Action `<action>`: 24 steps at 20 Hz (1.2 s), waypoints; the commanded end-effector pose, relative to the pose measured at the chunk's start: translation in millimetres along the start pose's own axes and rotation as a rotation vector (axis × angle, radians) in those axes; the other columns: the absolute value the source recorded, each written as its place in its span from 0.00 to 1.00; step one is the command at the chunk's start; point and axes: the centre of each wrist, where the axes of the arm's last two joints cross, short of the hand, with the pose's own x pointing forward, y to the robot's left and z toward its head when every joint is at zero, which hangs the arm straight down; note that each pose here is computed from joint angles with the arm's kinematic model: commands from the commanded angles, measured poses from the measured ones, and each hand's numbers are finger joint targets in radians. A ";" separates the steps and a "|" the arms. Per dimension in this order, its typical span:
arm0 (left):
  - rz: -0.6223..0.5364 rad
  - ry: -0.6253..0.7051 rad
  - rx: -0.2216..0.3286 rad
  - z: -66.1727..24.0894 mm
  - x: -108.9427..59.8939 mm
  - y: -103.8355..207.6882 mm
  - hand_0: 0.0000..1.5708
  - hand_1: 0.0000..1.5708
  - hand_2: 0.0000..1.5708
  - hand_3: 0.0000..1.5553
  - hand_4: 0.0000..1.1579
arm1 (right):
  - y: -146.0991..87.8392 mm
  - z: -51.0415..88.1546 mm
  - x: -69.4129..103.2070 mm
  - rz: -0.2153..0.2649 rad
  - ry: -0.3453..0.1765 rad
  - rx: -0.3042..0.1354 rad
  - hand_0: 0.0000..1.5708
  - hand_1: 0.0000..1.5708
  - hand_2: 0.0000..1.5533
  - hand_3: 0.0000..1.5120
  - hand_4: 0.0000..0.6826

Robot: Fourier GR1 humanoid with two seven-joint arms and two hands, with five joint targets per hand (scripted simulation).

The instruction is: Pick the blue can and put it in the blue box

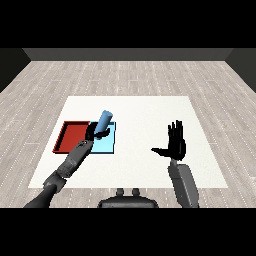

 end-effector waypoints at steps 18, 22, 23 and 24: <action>-0.135 0.505 0.007 7.2 -50.9 -11.9 0.00 0.00 0.00 0.00 0.00 | -2.5 4.9 -26.1 0.017 0.019 -0.050 0.00 0.00 0.00 0.00 0.00; -0.174 0.499 0.004 2.2 -48.9 -3.2 0.00 0.00 0.00 0.00 0.00 | -14.9 -16.8 -7.2 0.011 0.012 -0.036 0.00 0.00 0.00 0.00 0.00; -0.169 0.476 0.016 2.2 -49.7 -1.9 0.00 0.00 0.00 0.00 0.00 | -27.6 -2.8 -35.8 -0.014 0.016 -0.055 0.00 0.00 0.00 0.00 0.00; -0.161 0.463 0.042 5.1 -36.2 -27.1 0.00 0.00 0.00 0.00 0.00 | -20.3 -18.8 -26.0 0.028 0.007 -0.033 0.00 0.00 0.00 0.00 0.00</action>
